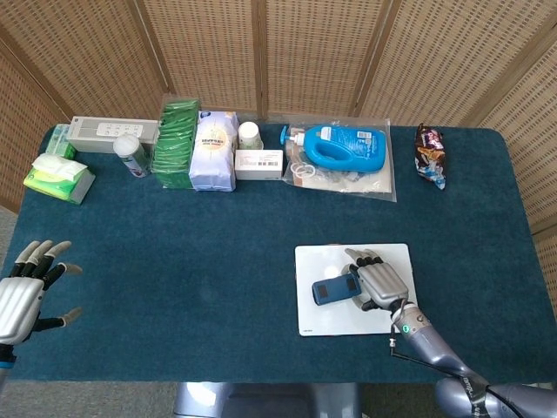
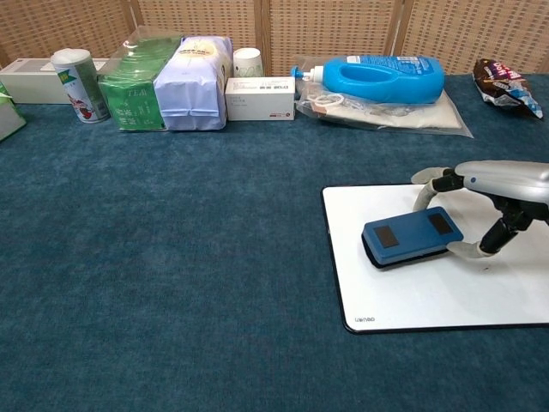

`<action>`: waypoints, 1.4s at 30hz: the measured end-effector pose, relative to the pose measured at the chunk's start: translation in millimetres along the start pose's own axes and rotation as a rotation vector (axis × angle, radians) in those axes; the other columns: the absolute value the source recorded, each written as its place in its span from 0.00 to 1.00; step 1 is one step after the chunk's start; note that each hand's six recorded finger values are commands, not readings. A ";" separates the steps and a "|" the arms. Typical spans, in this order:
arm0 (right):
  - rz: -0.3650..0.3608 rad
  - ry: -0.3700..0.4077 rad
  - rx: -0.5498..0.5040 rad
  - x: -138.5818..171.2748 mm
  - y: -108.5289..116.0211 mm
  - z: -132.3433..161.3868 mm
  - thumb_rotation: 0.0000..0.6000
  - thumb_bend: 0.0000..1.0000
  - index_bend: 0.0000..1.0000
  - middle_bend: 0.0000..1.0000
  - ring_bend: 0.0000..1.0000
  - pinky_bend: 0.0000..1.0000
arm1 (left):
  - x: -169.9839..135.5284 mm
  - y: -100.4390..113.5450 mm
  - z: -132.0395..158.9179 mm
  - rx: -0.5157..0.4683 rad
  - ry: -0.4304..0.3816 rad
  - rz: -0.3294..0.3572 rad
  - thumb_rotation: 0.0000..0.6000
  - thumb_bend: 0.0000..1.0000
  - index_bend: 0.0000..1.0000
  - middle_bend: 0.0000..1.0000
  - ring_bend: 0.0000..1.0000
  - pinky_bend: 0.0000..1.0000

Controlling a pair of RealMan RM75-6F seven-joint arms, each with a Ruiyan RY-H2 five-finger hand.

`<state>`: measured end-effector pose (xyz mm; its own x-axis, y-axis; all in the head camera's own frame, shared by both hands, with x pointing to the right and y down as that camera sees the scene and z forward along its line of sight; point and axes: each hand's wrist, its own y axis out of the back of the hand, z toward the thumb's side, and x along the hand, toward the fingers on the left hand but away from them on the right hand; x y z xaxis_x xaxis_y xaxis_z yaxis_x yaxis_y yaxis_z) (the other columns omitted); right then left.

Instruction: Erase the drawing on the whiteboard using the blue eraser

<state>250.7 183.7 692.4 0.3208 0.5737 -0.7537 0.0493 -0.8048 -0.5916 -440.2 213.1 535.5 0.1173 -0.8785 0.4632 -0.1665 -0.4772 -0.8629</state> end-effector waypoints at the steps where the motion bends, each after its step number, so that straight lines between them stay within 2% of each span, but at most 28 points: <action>1: 0.000 -0.001 0.000 -0.7 0.0 0.0 1.00 0.38 0.61 0.03 0.00 0.00 | -0.2 0.1 -0.7 0.000 0.002 0.000 1.00 0.17 0.35 0.13 0.08 0.00; 17: -0.005 -0.077 -0.032 6.1 -7.7 -33.8 1.00 0.38 0.61 0.03 0.00 0.00 | 0.4 1.4 6.3 0.008 -0.012 0.003 1.00 0.17 0.35 0.13 0.08 0.00; 30: -0.052 -0.175 -0.032 29.5 7.8 -74.3 1.00 0.38 0.61 0.03 0.00 0.00 | 1.0 3.0 8.9 0.008 -0.017 0.009 1.00 0.17 0.35 0.13 0.08 0.00; 36: -0.077 -0.165 -0.032 36.3 20.7 -68.1 1.00 0.38 0.61 0.03 0.00 0.00 | 1.7 1.7 9.4 0.003 -0.022 0.008 1.00 0.17 0.35 0.13 0.08 0.00; 42: -0.056 -0.116 -0.017 29.9 18.6 -46.7 1.00 0.38 0.61 0.03 0.00 0.00 | 0.8 1.4 6.3 0.001 -0.015 0.007 1.00 0.17 0.35 0.13 0.08 0.00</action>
<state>305.4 178.8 672.3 0.2059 0.6311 -0.7479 0.0810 -0.7726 -0.6297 -434.1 211.9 533.4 0.1307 -0.8813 0.4541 -0.1667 -0.4710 -0.8662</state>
